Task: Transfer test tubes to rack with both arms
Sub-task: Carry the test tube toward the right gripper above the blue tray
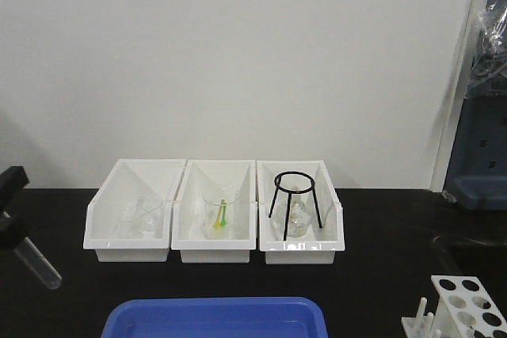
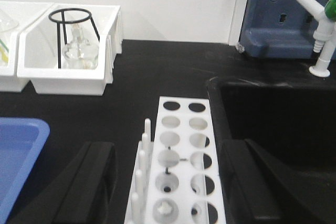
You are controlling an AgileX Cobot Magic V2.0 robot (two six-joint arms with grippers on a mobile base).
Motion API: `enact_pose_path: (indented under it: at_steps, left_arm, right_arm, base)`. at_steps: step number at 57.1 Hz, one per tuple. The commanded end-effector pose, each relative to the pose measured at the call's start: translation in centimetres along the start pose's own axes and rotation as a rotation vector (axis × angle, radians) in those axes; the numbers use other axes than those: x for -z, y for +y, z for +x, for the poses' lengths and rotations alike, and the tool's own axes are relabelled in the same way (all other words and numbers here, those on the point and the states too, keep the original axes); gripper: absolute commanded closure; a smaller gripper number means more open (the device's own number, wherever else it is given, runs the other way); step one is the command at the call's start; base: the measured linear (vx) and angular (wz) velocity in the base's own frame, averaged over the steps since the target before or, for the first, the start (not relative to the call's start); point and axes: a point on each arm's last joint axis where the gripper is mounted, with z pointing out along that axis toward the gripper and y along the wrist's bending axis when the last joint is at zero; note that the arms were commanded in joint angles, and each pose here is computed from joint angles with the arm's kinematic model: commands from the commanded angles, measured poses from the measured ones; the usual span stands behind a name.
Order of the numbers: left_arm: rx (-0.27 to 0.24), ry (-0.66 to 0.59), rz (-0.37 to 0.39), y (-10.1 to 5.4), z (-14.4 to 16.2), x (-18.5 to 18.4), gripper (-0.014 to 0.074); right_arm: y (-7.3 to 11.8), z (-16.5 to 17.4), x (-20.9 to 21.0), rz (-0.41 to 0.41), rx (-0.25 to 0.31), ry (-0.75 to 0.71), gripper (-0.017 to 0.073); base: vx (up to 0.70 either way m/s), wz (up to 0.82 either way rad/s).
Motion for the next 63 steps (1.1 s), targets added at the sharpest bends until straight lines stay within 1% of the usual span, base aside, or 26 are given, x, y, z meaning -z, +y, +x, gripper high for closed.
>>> enact_pose_path:
  at_steps: [1, 3, 6, 12, 15, 17, 20, 25, 30, 34, 37, 39, 41, 44, 47, 53, 56, 61, 63]
  left_arm:
    - [0.068, -0.099, 0.137, -1.6, -1.7, -0.3, 0.0599]
    - [0.090, -0.094, 0.171, -2.0, -1.4, -0.6, 0.0599]
    - [0.117, -0.087, 0.223, -2.5, -1.0, -1.0, 0.0599]
    - [0.185, -0.052, 0.313, -3.4, 0.4, -2.2, 0.0599]
    - [0.235, -0.024, 0.354, -3.9, 1.4, -3.0, 0.0599]
    - [0.264, -0.013, 0.377, -4.2, 2.0, -3.5, 0.0599]
    - [0.290, -0.002, 0.407, -4.7, 2.6, -4.1, 0.0599]
    - [0.345, 0.021, 0.445, -5.3, 3.4, -5.4, 0.0599]
    - [0.407, 0.037, 0.476, -6.0, 3.5, -6.6, 0.0599]
    - [0.454, 0.061, 0.496, -6.6, 3.6, -7.5, 0.0599]
    - [0.475, 0.088, 0.518, -7.0, 3.8, -7.9, 0.0599]
    - [0.501, 0.112, 0.531, -7.3, 4.1, -8.1, 0.0599]
    - [0.515, 0.134, 0.547, -7.6, 4.3, -8.2, 0.0599]
    - [0.542, 0.162, 0.568, -8.0, 4.6, -8.2, 0.0599]
    - [0.550, 0.180, 0.582, -8.4, 4.8, -8.1, 0.0599]
    - [0.577, 0.201, 0.593, -8.9, 5.0, -8.0, 0.0599]
    - [0.589, 0.203, 0.592, -8.9, 5.0, -8.0, 0.0599]
    - [0.613, 0.213, 0.588, -8.9, 5.1, -8.1, 0.0599]
    - [0.612, 0.217, 0.585, -8.9, 5.2, -8.2, 0.0599]
  right_arm:
    - [-0.1, -2.5, -0.4, 0.005, -0.019, -0.161, 0.0055]
    - [-0.1, -2.8, -0.6, 0.001, -0.014, -0.152, 0.0058]
    - [0.2, -3.3, -1.2, -0.020, 0.020, -0.092, 0.0062]
    - [1.4, -4.9, -2.5, -0.101, 0.120, 0.020, 0.0062]
    - [2.8, -6.1, -3.4, -0.175, 0.181, 0.068, 0.0062]
    - [3.7, -6.9, -3.8, -0.218, 0.212, 0.075, 0.0062]
    - [5.3, -8.1, -4.3, -0.289, 0.244, 0.072, 0.0062]
    - [8.4, -9.6, -5.2, -0.410, 0.266, 0.079, 0.0062]
    - [11.3, -10.4, -5.9, -0.500, 0.308, 0.091, 0.0062]
    - [13.3, -11.2, -6.5, -0.554, 0.332, 0.105, 0.0062]
    - [14.7, -11.9, -6.7, -0.588, 0.345, 0.107, 0.0062]
    - [15.5, -12.2, -7.0, -0.605, 0.354, 0.114, 0.0062]
    - [16.4, -12.7, -7.3, -0.622, 0.362, 0.121, 0.0062]
    - [17.4, -13.2, -7.7, -0.640, 0.371, 0.132, 0.0062]
    - [18.2, -13.5, -8.2, -0.650, 0.381, 0.150, 0.0062]
    - [19.5, -14.5, -9.4, -0.665, 0.350, 0.180, 0.0062]
    - [20.0, -14.9, -9.9, -0.673, 0.347, 0.199, 0.0062]
    - [20.6, -15.5, -10.4, -0.685, 0.366, 0.218, 0.0062]
    - [20.8, -15.7, -10.6, -0.689, 0.377, 0.226, 0.0062]
  base:
    - [0.00, 0.00]
    - [0.00, 0.00]
    - [0.00, 0.00]
    - [0.00, 0.00]
    - [0.00, 0.00]
    - [0.00, 0.00]
    - [0.00, 0.00]
    - [0.00, 0.00]
    - [0.00, 0.00]
    - [0.00, 0.00]
    - [0.00, 0.00]
    - [0.00, 0.00]
    - [0.00, 0.00]
    - [0.00, 0.00]
    - [0.00, 0.00]
    - [0.00, 0.00]
    - [0.00, 0.00]
    - [0.00, 0.00]
    - [0.00, 0.00]
